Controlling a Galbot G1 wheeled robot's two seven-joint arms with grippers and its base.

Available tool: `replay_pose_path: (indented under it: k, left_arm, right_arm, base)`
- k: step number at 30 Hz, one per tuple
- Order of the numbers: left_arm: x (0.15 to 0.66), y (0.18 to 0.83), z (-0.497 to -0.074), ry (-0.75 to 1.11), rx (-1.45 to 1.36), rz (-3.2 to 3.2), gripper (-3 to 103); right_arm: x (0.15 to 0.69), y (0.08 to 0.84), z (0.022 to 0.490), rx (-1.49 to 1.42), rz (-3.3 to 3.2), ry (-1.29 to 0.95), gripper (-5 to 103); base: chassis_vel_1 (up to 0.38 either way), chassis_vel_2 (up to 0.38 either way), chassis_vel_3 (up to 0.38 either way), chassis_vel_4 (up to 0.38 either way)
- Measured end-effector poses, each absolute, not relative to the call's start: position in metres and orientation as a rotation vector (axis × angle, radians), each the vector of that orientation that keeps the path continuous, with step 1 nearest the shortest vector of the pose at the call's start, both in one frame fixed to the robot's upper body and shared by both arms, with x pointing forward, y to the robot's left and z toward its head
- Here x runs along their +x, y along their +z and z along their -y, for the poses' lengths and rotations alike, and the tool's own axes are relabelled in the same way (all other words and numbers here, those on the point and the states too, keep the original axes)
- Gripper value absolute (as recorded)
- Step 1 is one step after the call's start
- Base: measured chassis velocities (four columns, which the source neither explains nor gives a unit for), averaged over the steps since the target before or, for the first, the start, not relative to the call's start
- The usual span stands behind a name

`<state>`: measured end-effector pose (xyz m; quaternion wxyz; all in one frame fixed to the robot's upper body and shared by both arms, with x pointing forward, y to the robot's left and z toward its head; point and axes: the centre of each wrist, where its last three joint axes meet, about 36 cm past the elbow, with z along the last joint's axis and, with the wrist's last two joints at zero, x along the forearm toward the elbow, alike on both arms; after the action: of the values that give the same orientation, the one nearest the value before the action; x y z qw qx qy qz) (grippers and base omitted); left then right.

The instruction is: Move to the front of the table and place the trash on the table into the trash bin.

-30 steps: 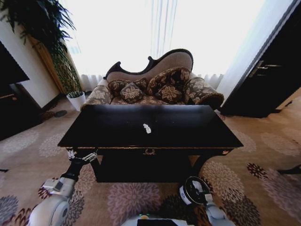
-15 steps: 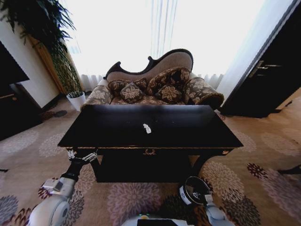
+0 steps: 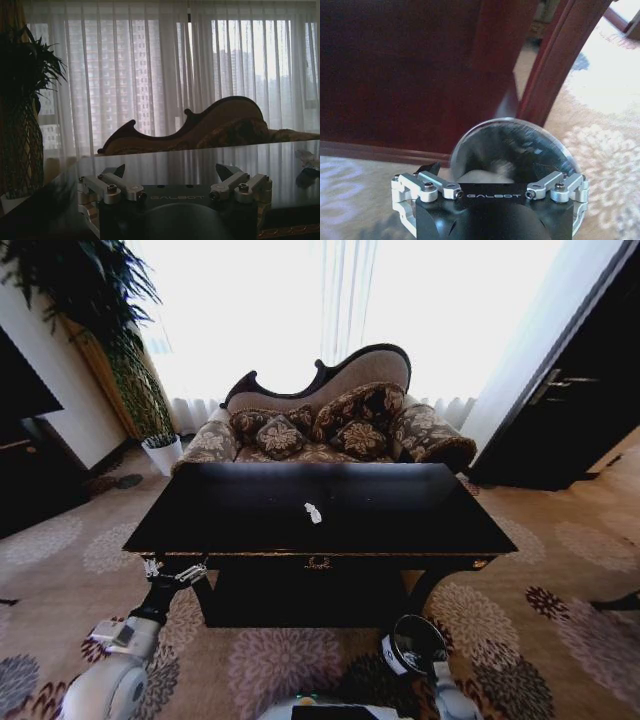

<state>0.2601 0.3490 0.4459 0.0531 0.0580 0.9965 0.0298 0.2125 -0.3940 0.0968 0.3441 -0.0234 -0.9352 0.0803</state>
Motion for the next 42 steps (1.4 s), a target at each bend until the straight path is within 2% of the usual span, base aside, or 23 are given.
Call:
replay_pose_path:
  k: [6,11,14,27,42]
  left_arm:
    - [0.260,0.446,-0.349,0.091,0.176,-3.029,100]
    - [0.260,0.446,-0.349,0.091,0.176,-3.029,100]
    - [0.260,0.446,-0.349,0.090,0.176,-3.029,100]
    - [0.260,0.446,-0.349,0.091,0.176,-3.029,100]
    - [0.260,0.446,-0.349,0.090,0.176,-3.029,100]
  right_arm:
    - [0.175,0.109,0.378,-0.018,2.485,0.039,100]
    - [0.167,0.126,0.365,-0.023,2.547,-0.050,100]
    - [0.159,0.173,0.345,-0.044,2.668,-0.165,100]
    - [0.152,0.271,0.356,-0.110,2.884,-0.168,100]
    - [0.155,0.335,0.368,-0.075,3.017,-0.079,100]
  base:
    - [0.000,0.000,0.000,0.000]
    - [0.000,0.000,0.000,0.000]
    - [0.000,0.000,0.000,0.000]
    - [0.000,0.000,0.000,0.000]
    - [0.000,0.000,0.000,0.000]
